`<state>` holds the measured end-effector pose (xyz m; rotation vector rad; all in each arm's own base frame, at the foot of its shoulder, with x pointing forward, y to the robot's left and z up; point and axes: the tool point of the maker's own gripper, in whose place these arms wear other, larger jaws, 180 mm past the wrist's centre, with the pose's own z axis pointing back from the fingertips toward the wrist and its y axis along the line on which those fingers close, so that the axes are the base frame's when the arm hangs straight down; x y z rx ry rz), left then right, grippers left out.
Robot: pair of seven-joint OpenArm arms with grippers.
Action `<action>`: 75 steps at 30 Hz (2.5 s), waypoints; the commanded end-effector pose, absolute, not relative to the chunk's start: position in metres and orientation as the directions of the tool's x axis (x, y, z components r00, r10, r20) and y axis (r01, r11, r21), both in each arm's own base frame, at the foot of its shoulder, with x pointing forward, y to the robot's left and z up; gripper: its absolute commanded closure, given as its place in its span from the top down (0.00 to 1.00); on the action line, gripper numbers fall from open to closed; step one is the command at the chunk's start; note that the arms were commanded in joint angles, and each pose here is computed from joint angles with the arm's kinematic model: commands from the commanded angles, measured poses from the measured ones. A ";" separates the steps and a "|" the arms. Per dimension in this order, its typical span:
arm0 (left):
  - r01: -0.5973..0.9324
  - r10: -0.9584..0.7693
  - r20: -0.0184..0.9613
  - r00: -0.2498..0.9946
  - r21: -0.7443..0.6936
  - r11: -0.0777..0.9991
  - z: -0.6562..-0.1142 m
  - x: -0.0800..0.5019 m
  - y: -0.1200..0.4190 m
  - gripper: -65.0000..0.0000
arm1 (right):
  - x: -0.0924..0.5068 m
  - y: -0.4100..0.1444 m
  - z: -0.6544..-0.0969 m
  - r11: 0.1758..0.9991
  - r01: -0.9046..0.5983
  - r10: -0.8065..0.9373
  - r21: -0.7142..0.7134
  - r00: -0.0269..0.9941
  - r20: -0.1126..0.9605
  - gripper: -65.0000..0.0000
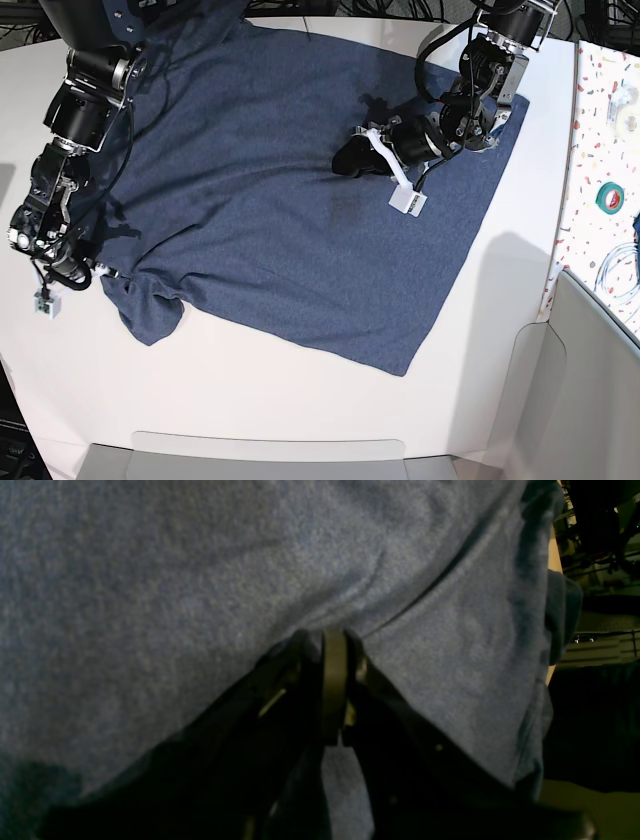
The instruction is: Layout the t-shirt on the table in an organized manner, then fold the t-shirt properly
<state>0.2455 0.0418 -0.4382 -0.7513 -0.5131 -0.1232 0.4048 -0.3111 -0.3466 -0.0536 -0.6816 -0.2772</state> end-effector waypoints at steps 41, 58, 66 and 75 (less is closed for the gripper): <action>0.203 -0.016 0.349 0.937 -0.505 0.839 -0.485 0.210 0.079 0.08 | 0.472 -0.329 -0.264 0.970 0.172 0.026 -0.172 0.629 0.777 0.00; 0.202 -0.016 0.348 0.937 -0.505 0.839 -0.485 0.209 0.079 0.08 | 0.419 -0.349 -0.354 0.964 0.247 -0.117 -0.101 0.731 0.672 0.00; 0.192 -0.016 0.329 0.944 -0.509 0.839 -0.489 0.199 0.079 0.08 | 0.424 -0.352 -0.384 0.963 0.263 -0.161 -0.059 0.738 0.656 0.00; 0.191 -0.016 0.328 0.945 -0.509 0.839 -0.490 0.198 0.079 0.08 | 0.468 -0.376 -0.343 0.964 0.222 -0.053 -0.146 0.699 0.713 0.00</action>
